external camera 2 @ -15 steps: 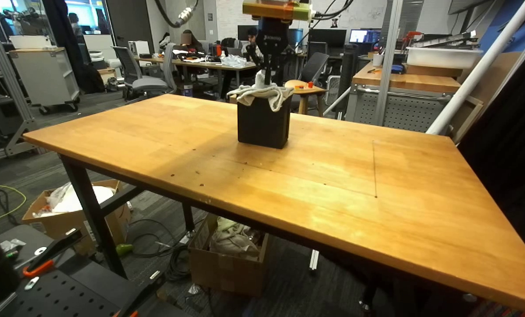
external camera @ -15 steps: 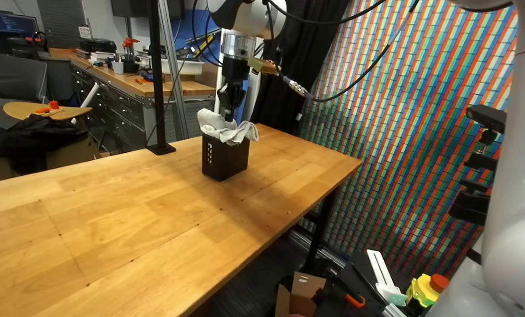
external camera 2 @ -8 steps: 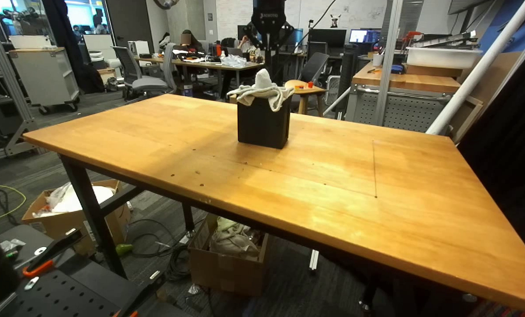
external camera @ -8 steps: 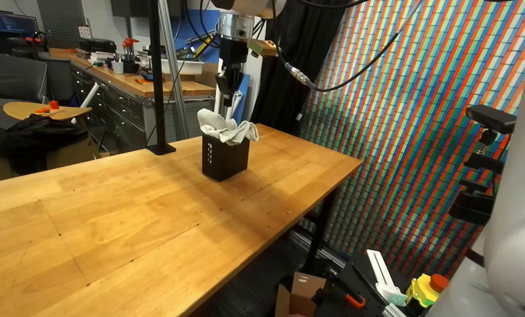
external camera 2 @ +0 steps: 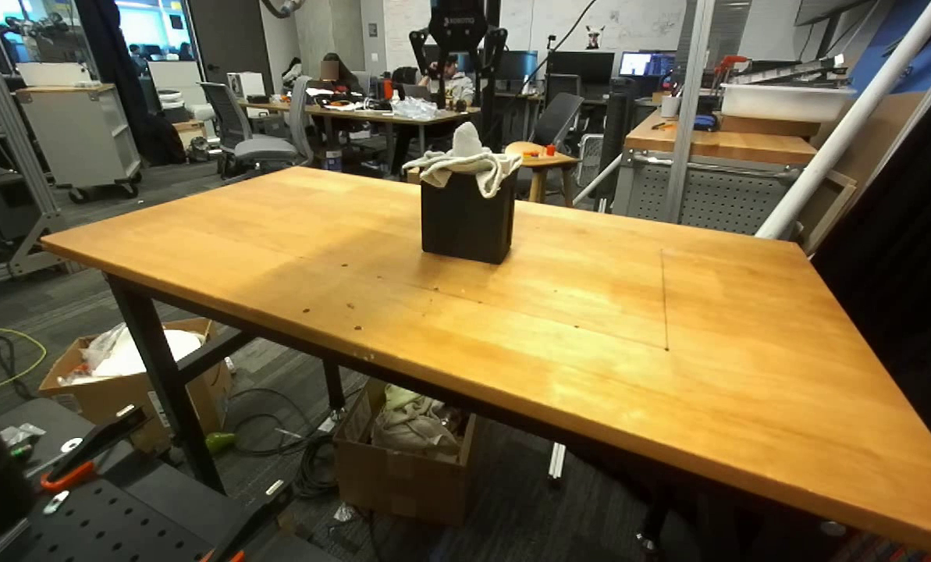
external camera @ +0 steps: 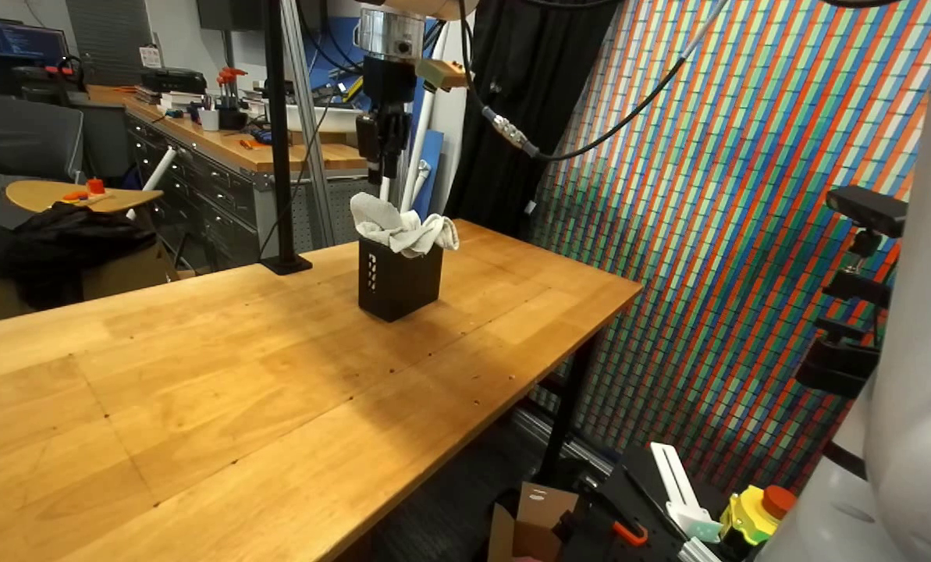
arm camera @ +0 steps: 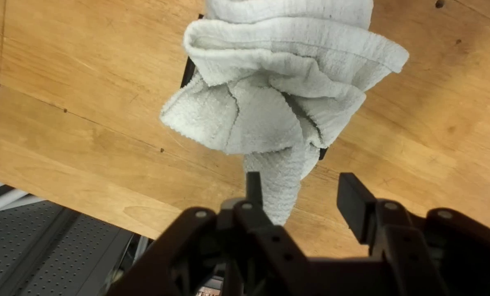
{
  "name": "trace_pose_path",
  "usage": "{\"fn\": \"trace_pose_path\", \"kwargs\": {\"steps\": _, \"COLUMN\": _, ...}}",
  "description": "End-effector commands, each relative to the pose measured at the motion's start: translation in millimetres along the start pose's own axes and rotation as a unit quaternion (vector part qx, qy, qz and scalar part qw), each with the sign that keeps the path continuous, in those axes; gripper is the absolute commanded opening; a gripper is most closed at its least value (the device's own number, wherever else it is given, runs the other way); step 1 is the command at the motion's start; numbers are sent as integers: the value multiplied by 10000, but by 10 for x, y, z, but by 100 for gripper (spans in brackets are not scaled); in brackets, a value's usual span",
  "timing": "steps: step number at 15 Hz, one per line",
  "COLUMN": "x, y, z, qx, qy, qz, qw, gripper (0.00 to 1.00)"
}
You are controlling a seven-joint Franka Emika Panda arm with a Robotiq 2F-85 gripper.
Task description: Put the towel in the box
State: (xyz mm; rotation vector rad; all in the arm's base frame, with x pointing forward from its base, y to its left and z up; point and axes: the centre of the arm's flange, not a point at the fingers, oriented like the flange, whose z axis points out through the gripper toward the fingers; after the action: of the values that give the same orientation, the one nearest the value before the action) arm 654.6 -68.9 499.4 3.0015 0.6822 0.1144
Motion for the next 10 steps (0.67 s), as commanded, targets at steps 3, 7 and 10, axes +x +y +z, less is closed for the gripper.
{"fn": "trace_pose_path", "kwargs": {"steps": 3, "x": 245, "y": 168, "z": -25, "qx": -21, "qy": 6, "qz": -199, "qw": 9998, "gripper": 99}}
{"fn": "trace_pose_path", "kwargs": {"steps": 7, "x": 315, "y": 261, "z": 66, "qx": 12, "qy": 15, "qz": -229, "qw": 9997, "gripper": 100}}
{"fn": "trace_pose_path", "kwargs": {"steps": 10, "x": 357, "y": 287, "z": 138, "qx": 36, "qy": -25, "qz": -243, "qw": 9997, "gripper": 100}}
